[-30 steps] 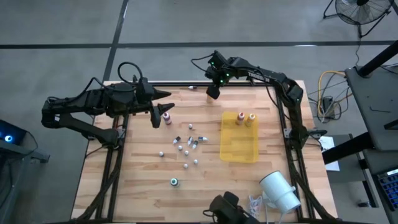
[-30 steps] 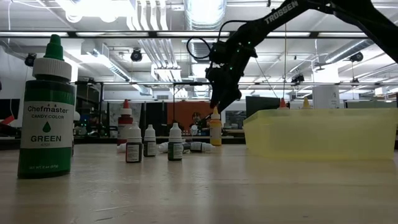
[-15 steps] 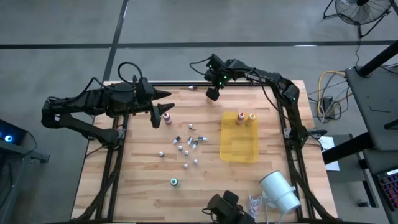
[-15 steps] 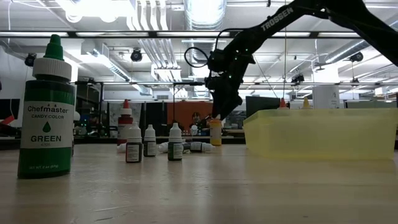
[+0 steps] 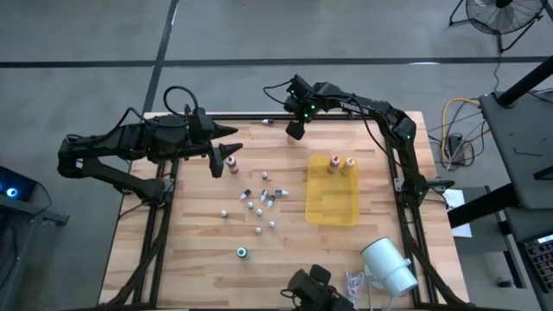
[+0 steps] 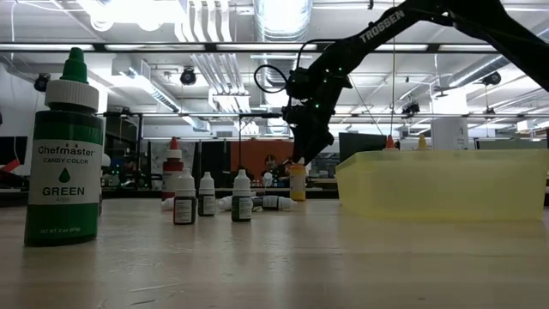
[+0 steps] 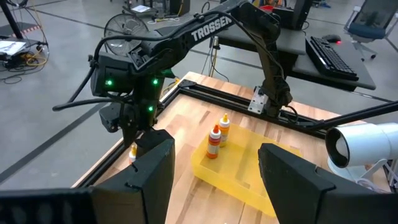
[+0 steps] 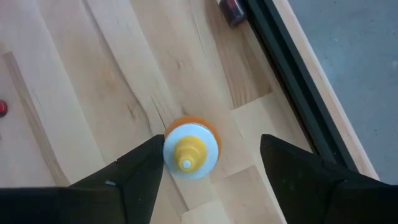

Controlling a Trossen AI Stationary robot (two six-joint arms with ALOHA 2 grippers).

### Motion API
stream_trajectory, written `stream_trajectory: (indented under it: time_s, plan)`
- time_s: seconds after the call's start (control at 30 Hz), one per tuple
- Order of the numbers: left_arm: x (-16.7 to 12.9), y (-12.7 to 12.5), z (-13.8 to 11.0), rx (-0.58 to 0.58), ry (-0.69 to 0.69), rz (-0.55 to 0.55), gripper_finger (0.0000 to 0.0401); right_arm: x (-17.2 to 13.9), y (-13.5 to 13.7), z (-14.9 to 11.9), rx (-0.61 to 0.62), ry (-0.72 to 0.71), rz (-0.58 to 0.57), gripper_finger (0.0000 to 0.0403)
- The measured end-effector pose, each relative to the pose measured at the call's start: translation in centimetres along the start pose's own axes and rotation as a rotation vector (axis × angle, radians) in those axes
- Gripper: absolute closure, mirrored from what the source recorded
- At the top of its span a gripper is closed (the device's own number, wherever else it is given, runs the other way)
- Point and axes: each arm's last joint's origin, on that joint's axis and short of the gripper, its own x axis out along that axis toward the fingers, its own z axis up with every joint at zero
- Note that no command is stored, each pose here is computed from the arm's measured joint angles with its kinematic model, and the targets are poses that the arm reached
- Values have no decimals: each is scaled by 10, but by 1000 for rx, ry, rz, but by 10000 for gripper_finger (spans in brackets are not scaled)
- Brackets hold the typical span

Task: Pick & Place food coloring
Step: Put the big yellow food coloring bottle into the yellow bin

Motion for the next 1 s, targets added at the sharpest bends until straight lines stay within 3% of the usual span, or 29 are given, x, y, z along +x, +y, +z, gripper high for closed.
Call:
stream_trajectory:
  time_s: [0.6,1.0]
  plan:
    - [0,0,0,0,0,1,197,2,0,-2,4,10,4,294]
    - [0,0,0,0,0,1,197,-1,1,-3,1,16,4,297]
